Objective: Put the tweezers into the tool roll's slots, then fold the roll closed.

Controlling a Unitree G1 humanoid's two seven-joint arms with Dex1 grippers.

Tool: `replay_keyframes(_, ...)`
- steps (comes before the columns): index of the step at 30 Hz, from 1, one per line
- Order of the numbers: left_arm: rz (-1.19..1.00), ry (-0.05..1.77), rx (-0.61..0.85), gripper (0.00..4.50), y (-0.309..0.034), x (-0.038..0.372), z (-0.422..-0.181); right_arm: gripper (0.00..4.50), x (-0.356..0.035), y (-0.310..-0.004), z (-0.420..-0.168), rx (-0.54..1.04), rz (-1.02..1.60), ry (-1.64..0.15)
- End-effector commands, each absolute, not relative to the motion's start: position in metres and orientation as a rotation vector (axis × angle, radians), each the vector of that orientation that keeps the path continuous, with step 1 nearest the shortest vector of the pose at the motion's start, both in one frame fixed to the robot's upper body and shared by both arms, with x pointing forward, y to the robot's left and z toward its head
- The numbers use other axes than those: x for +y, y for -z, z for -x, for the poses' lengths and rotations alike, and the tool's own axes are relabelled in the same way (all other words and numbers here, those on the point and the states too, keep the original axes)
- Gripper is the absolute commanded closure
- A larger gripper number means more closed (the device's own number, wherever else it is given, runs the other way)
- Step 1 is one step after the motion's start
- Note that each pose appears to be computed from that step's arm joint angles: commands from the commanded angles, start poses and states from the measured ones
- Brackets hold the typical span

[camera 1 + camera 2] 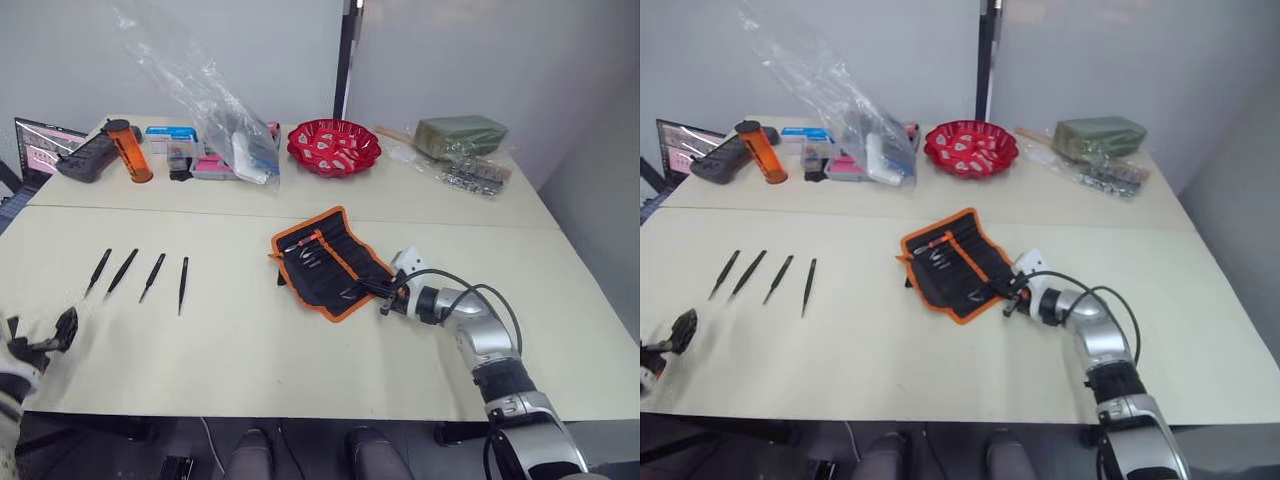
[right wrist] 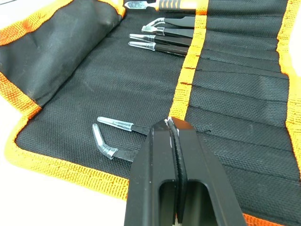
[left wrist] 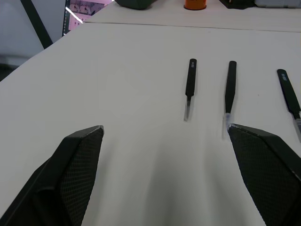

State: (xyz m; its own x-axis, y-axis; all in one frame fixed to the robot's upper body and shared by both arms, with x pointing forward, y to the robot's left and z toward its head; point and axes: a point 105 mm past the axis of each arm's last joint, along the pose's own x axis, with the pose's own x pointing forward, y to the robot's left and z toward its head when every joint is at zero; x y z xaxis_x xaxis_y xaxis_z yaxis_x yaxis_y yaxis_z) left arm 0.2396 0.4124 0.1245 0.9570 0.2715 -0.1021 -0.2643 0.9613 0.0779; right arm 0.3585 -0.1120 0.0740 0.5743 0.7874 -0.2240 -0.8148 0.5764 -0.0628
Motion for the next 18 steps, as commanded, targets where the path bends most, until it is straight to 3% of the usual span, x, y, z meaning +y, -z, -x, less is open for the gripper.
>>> replay_keyframes(1,-0.063,-0.241,0.111,0.01,-0.132,0.418,-0.258,4.50,-0.115,-0.053,-0.351,0.274,0.162,-0.935)
replay_keyframes(7,-0.066,-0.198,0.145,0.01,-0.132,0.425,-0.287,4.50,-0.115,-0.054,-0.351,0.271,0.162,-0.931)
replay_keyframes(14,-0.074,-0.189,0.227,0.01,-0.120,0.434,-0.293,4.50,-0.117,-0.054,-0.350,0.270,0.162,-0.921)
replay_keyframes(18,-0.063,-0.167,0.245,1.19,-0.115,0.433,-0.294,4.50,-0.119,-0.055,-0.349,0.268,0.164,-0.913)
